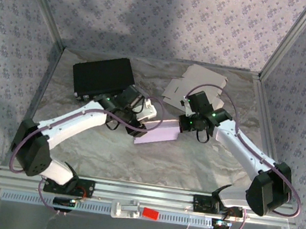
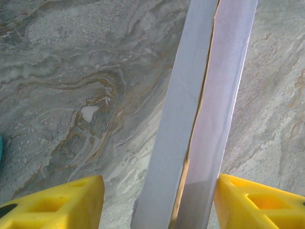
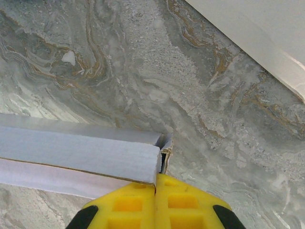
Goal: Fold the paper box
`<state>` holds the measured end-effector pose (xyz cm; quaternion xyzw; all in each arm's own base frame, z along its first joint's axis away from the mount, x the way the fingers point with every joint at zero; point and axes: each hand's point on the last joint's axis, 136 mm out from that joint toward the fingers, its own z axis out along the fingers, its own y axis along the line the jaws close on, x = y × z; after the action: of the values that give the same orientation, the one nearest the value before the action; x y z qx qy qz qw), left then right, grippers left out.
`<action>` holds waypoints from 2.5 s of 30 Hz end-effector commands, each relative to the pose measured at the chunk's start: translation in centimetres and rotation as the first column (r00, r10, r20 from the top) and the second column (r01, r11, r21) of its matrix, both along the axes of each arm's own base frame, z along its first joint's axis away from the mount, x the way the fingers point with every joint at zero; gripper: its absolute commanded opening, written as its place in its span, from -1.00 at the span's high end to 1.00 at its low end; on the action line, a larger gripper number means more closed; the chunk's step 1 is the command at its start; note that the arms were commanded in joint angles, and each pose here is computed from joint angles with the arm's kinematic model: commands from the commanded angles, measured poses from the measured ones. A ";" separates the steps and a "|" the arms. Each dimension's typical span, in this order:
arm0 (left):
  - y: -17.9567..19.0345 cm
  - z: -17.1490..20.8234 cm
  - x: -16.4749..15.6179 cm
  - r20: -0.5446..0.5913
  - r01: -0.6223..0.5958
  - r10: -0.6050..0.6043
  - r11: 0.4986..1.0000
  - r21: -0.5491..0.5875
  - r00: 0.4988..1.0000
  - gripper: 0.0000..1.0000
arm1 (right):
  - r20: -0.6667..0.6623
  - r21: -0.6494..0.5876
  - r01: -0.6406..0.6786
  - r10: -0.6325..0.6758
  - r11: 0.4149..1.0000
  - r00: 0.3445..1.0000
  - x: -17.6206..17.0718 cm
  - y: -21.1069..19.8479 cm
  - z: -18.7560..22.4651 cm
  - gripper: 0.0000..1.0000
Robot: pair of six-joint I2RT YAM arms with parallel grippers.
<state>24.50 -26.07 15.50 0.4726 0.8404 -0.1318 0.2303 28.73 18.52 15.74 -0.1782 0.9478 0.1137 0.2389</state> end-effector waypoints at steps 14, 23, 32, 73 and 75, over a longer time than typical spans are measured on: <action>6.2 3.9 -0.6 -0.340 -0.607 0.569 0.795 -0.006 0.749 0.09 | -0.056 -0.044 0.053 -0.056 0.998 0.997 0.3 0.1 0.8 1.00; 4.7 4.9 -2.2 -0.336 -0.511 0.467 0.858 -0.051 0.818 0.11 | -0.080 -0.047 0.059 -0.062 0.997 0.995 0.4 0.5 0.6 1.00; 3.8 3.4 -1.4 -0.257 -0.442 0.435 0.896 0.031 0.863 0.16 | -0.106 -0.050 0.063 -0.068 0.997 0.992 0.6 0.6 0.2 1.00; 3.1 1.5 0.3 -0.188 -0.446 0.461 0.887 0.114 0.867 0.84 | -0.107 -0.039 0.077 -0.081 0.996 0.991 0.8 0.8 0.3 1.00; 2.9 1.4 0.2 -0.206 -0.459 0.472 0.881 0.114 0.857 0.93 | -0.107 -0.038 0.083 -0.086 0.996 0.991 0.8 0.7 0.2 1.00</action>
<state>24.67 -22.66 16.45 0.2496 0.9526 -0.0958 0.1449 29.73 19.29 15.95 -0.1445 0.9641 0.0979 0.2001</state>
